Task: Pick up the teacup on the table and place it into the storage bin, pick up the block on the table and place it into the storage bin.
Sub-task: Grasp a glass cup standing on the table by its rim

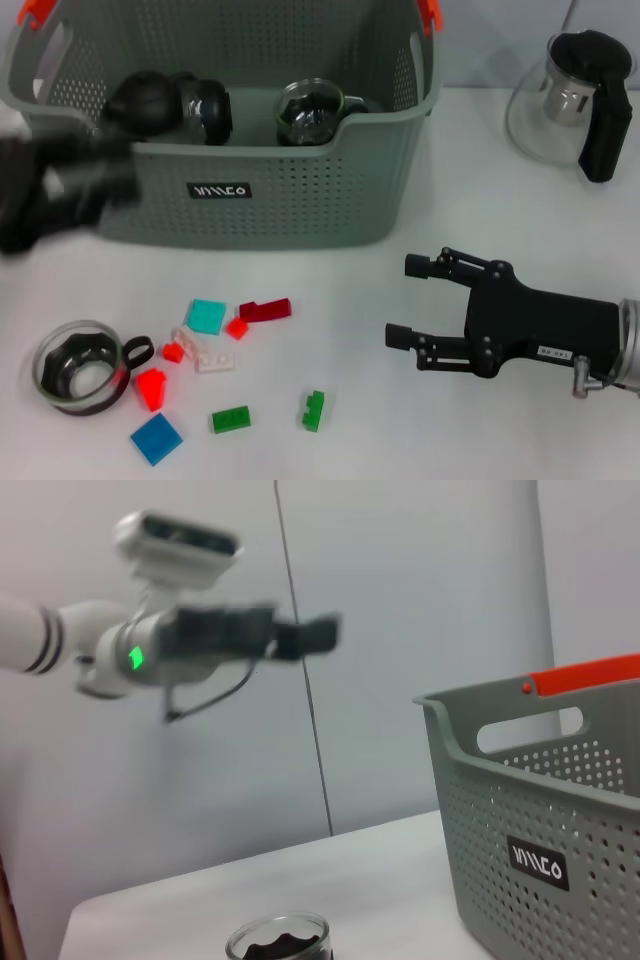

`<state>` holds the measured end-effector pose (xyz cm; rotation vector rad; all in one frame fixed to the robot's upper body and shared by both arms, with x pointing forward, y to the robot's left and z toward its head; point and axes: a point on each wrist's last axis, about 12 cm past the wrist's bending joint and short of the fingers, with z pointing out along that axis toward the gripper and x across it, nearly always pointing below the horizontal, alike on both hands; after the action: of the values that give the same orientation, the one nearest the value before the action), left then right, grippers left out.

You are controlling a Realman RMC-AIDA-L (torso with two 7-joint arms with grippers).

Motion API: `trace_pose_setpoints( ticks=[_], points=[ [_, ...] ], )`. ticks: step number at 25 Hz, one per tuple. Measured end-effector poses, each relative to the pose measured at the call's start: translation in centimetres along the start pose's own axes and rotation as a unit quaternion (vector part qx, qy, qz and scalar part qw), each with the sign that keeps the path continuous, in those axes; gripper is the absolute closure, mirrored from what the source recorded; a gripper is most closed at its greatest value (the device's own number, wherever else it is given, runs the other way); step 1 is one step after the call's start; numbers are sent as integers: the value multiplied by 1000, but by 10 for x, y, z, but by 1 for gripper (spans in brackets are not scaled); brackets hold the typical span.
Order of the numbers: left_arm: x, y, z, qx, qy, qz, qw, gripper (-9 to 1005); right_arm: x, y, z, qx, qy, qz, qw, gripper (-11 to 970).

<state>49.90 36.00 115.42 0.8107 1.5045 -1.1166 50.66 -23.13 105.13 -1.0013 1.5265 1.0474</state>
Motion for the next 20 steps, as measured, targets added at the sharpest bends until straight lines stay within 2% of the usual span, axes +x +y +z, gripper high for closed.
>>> trace_pose_setpoints(
  ticks=[3,5,10,14,17,20],
  points=[
    [18,-14,-21,-24,33,3,999,505,0,0,0,0,0,2,1000,50],
    [23,-15,-30,-47,79,-16,996,499,0,0,0,1,-1,3,1000,50],
    [13,-12,-41,-78,185,-44,979,454,1,1,0,-1,-2,5,1000,50],
    [-9,-10,-30,-108,265,-20,958,362,1,2,-1,0,-4,6,1000,49],
    [-20,-9,-10,-120,323,5,939,363,1,2,-2,1,-4,6,1000,49],
    [-22,-7,10,-123,377,15,918,364,1,2,-2,0,-5,7,1000,49]
  ],
)
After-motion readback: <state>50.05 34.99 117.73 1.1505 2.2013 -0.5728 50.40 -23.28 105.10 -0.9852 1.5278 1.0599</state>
